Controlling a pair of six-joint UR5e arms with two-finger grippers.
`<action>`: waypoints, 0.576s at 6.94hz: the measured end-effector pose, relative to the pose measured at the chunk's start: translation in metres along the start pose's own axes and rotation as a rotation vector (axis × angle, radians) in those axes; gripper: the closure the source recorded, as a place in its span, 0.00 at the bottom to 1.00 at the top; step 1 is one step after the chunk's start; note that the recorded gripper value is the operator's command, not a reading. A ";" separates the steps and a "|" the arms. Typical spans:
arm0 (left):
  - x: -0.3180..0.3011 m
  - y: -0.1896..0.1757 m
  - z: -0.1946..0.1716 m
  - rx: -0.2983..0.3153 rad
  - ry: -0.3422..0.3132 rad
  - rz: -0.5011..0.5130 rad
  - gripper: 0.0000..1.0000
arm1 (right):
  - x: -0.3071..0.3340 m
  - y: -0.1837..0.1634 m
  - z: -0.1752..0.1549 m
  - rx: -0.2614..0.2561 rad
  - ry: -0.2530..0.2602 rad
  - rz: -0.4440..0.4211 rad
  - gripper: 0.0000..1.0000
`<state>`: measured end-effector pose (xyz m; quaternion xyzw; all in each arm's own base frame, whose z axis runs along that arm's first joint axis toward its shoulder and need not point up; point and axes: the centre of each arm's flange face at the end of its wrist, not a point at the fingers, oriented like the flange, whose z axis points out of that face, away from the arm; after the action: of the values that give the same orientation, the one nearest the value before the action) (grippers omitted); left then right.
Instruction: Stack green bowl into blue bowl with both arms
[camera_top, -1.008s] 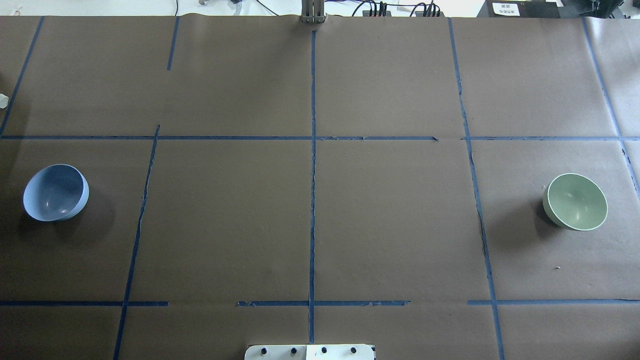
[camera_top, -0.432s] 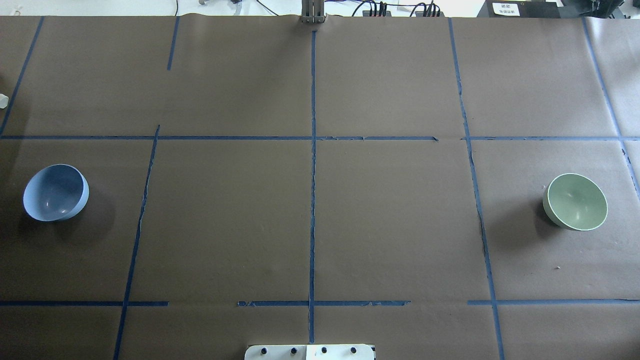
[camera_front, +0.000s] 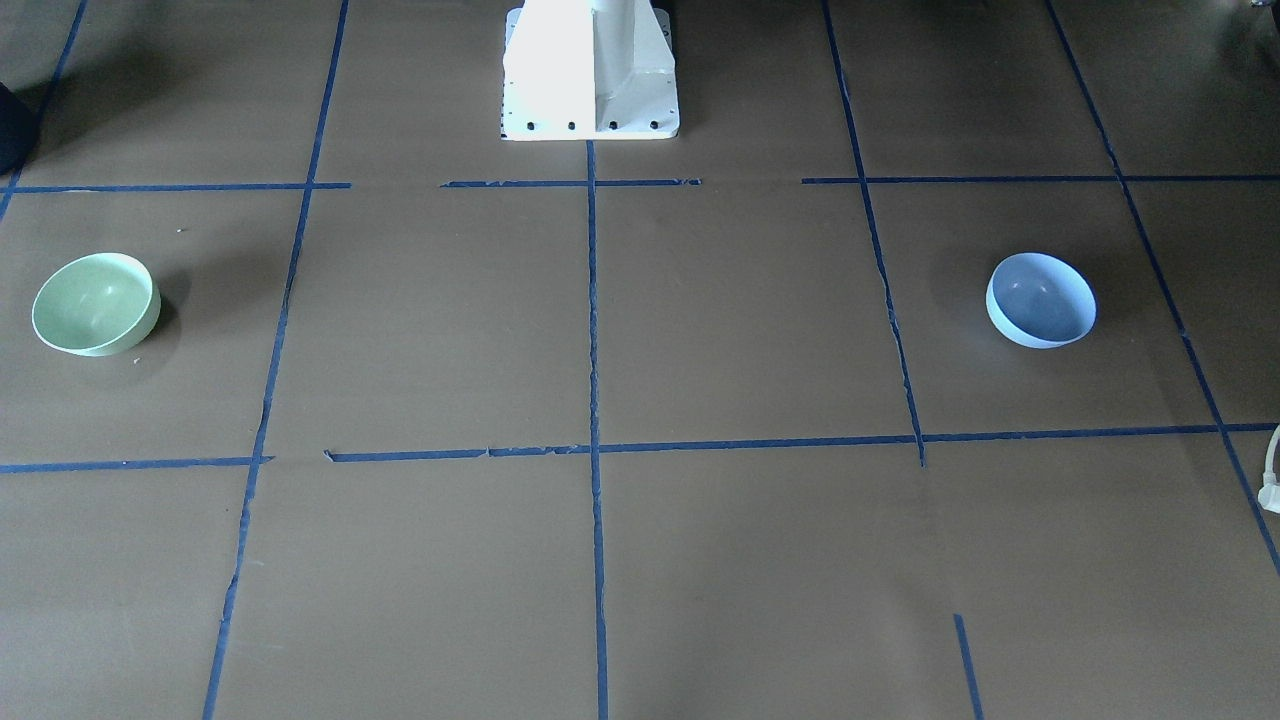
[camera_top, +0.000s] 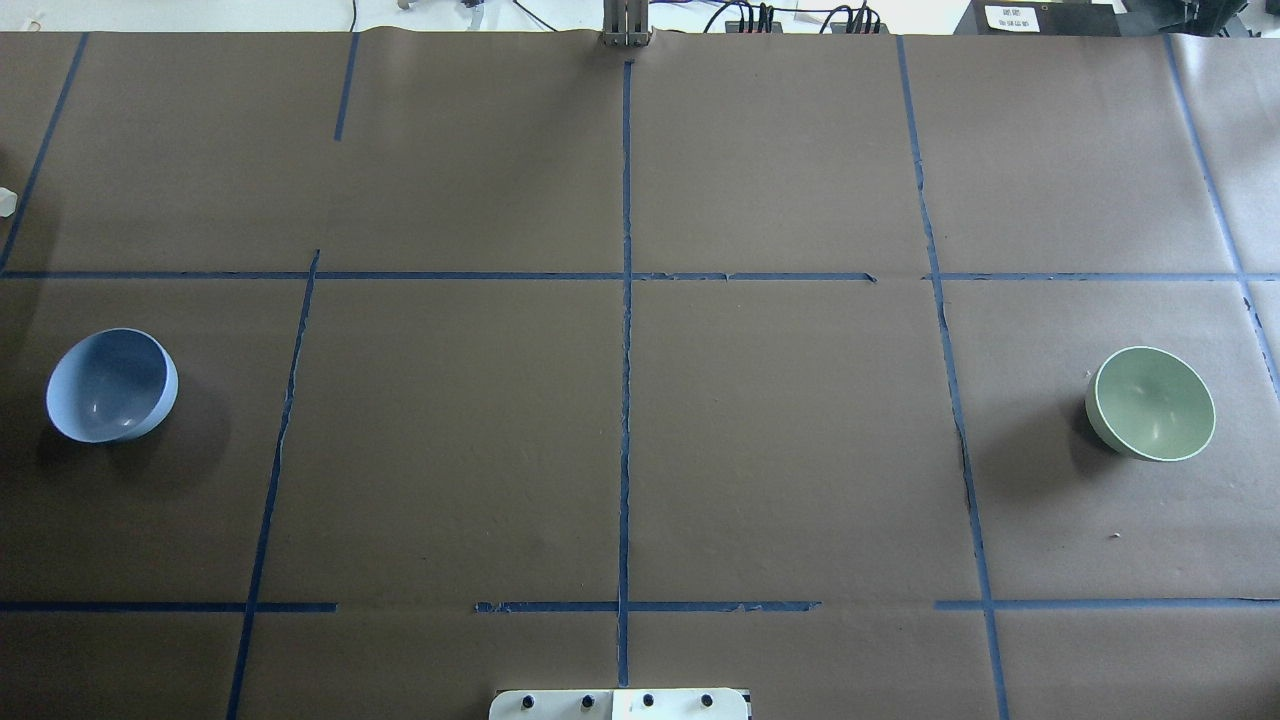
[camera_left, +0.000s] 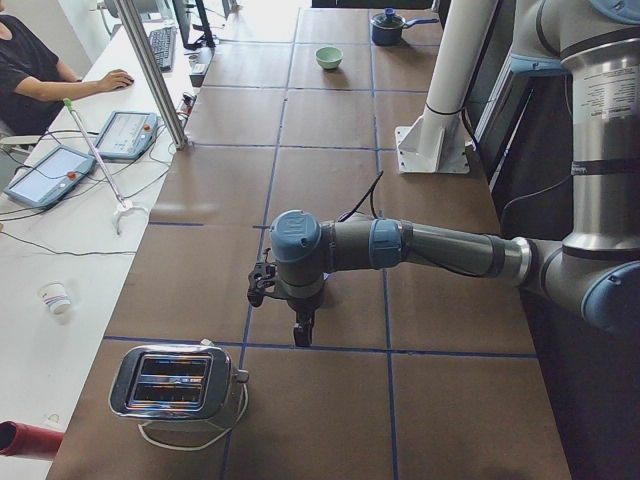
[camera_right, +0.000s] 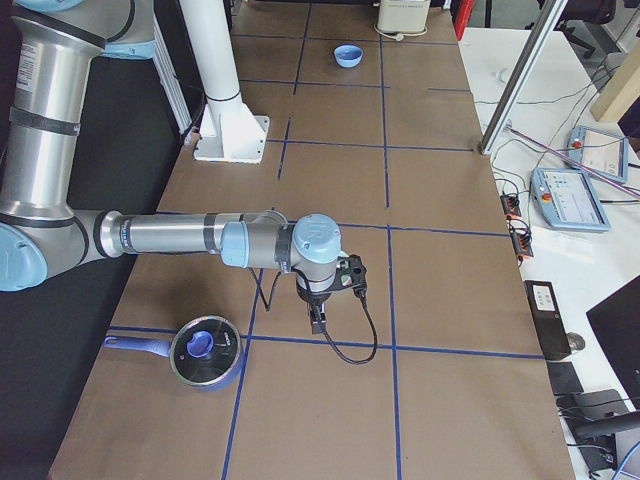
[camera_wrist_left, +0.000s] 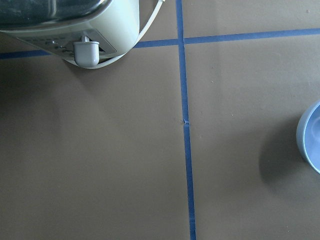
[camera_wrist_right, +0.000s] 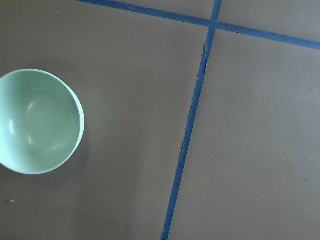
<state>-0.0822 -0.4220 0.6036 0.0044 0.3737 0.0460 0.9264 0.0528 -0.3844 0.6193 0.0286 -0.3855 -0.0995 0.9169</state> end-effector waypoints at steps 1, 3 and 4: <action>0.002 0.000 0.000 0.006 0.000 0.011 0.00 | -0.001 -0.001 -0.001 0.002 0.002 -0.002 0.00; 0.029 -0.008 0.022 -0.024 0.053 0.027 0.00 | 0.000 -0.001 0.000 0.000 0.001 0.003 0.00; 0.055 -0.017 0.044 -0.049 0.081 0.016 0.00 | 0.000 0.000 0.000 -0.001 -0.001 0.005 0.00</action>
<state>-0.0108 -0.4330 0.5969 -0.0171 0.4095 0.0624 0.9100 0.0525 -0.3849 0.6192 0.0272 -0.3860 -0.0974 0.9170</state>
